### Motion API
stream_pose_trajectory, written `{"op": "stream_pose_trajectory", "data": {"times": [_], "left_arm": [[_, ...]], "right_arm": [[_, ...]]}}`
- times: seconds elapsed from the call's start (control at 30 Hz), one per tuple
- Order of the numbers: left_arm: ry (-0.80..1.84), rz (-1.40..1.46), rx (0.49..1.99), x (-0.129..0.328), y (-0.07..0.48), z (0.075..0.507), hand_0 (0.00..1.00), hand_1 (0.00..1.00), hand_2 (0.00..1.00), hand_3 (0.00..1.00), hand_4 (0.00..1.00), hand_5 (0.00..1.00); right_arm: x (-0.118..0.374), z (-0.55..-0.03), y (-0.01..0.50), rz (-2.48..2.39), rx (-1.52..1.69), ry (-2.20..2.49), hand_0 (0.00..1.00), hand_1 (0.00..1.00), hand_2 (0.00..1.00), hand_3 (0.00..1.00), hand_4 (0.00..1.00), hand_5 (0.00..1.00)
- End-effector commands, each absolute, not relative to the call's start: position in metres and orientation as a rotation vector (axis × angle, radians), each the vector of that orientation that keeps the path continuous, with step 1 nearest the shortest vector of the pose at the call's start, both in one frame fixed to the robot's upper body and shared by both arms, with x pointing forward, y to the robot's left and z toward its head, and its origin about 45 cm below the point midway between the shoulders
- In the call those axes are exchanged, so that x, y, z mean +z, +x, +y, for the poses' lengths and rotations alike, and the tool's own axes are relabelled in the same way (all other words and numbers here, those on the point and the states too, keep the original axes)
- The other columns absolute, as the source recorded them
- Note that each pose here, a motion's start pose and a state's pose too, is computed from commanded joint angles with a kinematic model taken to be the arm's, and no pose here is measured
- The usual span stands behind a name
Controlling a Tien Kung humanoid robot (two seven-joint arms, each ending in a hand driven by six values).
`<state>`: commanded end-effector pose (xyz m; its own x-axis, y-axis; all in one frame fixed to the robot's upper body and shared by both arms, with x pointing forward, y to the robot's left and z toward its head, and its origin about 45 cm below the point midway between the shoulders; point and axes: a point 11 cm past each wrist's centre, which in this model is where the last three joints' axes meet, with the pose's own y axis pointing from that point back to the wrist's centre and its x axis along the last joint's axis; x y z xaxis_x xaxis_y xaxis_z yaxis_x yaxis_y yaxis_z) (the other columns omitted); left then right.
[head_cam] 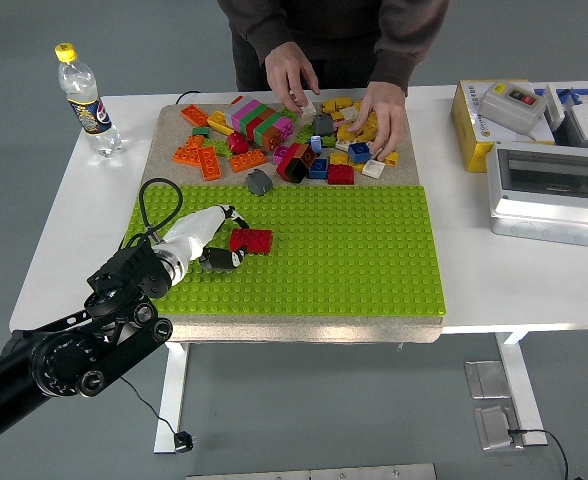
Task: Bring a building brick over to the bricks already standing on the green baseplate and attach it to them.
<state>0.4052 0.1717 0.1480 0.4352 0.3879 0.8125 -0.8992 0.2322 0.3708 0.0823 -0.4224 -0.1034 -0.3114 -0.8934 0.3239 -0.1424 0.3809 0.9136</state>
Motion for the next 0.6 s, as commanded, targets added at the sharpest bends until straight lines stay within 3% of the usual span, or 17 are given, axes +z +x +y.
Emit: {"op": "stream_pose_trajectory", "data": {"times": [0.6], "left_arm": [[0.986, -0.639, 1.0, 0.136, 0.409, 0.181, 0.987, 0.939, 0.933, 0.566, 0.525, 0.161]], "right_arm": [[-0.105, -0.419, 0.079, -1.71, -1.028, 0.921, 0.692, 0.665, 0.698, 0.671, 0.402, 0.789]]}}
